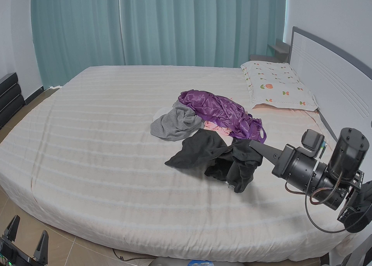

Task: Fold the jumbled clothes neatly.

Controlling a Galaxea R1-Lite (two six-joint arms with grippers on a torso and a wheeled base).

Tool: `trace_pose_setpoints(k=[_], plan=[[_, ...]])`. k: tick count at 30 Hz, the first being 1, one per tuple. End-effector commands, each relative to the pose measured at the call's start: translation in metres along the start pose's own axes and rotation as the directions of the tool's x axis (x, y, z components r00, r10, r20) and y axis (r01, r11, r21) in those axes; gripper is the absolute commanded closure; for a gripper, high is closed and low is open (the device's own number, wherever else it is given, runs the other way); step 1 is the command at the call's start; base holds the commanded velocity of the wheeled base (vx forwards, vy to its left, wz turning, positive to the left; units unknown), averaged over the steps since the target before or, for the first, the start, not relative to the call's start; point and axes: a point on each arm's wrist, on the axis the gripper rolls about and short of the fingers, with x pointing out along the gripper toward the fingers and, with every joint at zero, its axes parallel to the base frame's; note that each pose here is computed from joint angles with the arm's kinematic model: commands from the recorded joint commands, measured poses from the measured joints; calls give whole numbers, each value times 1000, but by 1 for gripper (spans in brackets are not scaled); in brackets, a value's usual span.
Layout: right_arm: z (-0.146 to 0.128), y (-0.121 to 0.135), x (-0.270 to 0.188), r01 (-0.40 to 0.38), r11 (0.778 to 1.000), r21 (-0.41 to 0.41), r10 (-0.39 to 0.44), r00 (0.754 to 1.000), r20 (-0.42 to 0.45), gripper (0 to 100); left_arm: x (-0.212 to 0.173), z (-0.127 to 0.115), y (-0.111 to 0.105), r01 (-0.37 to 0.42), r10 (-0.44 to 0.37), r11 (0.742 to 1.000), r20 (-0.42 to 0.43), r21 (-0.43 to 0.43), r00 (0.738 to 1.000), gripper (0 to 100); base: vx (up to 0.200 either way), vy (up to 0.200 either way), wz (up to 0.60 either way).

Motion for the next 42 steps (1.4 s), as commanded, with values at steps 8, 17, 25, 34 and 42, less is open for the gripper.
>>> trace_pose_setpoints(k=[8,17,25,34,42], plan=[[2,11,-37,-61,998,-32,61,998,11,100,0,-5,0,6,-6,1000,-3,5,1000,0,0,0,0],[3,13,-42,-74,997,-33,74,997,12,100,-10,33,0,28,-28,1000,148,4,989,0,0,0,0],[0,11,-40,-70,997,-21,70,998,-5,100,17,85,-2,148,-151,983,-26,-107,988,0,0,0,0],[0,11,-38,-77,997,-19,77,997,-8,100,74,59,-11,298,-343,939,-404,-170,848,0,0,0,0],[-1,10,-33,-99,995,-26,98,994,-38,100,136,42,-32,366,-425,904,-555,-221,715,0,0,0,0]])
